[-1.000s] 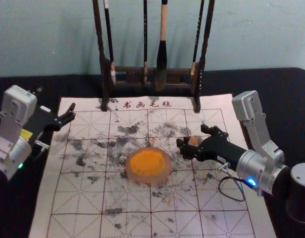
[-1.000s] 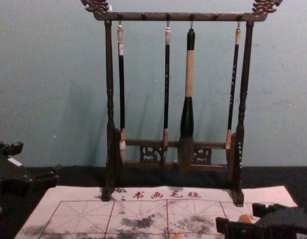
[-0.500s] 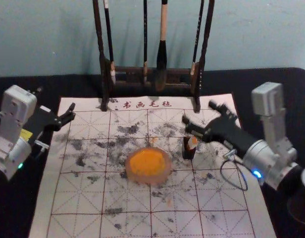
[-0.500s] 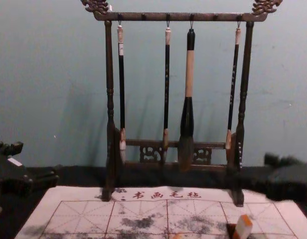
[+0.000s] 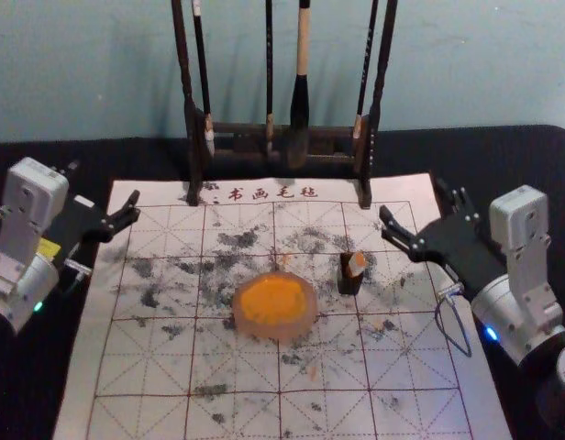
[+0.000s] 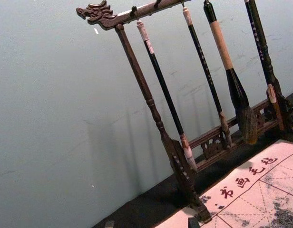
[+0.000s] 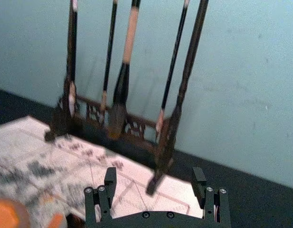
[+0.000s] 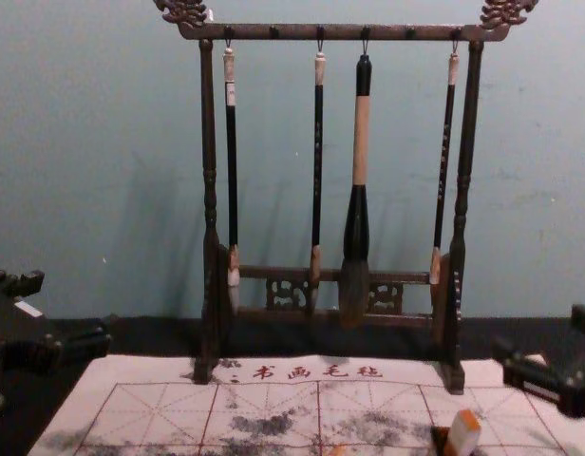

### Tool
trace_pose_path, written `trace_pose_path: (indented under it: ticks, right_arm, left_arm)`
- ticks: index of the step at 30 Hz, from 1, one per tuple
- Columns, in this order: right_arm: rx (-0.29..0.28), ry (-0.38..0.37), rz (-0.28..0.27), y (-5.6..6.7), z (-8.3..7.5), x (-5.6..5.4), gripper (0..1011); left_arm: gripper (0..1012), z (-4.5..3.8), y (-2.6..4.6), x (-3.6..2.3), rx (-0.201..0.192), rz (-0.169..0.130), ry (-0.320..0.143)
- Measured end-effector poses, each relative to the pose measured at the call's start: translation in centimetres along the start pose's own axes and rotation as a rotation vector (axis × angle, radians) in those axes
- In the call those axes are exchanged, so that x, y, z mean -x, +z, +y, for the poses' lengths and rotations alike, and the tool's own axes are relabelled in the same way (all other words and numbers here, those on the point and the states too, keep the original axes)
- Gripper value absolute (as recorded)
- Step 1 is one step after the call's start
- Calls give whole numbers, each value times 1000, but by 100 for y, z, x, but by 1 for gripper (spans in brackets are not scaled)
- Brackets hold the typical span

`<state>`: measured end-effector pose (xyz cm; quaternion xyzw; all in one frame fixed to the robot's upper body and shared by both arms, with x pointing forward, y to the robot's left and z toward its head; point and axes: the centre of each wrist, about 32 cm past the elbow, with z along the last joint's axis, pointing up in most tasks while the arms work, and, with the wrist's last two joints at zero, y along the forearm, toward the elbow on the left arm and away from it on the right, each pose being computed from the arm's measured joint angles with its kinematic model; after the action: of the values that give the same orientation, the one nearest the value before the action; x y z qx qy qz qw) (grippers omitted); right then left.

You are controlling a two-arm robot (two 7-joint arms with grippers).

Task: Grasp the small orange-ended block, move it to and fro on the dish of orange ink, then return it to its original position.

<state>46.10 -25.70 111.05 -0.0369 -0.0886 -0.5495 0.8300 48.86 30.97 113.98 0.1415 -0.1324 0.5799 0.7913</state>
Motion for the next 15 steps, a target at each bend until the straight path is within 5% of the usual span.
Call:
trace_pose_path:
  ticks: [9,15]
  right_arm:
    - [93,-10,-53,-177,21,28,1002]
    - [91,-10,-52,-172,19,27,1002]
  left_arm:
    - [1001,0,0,0,0,0,0]
    - [1001,0,0,0,0,0,0]
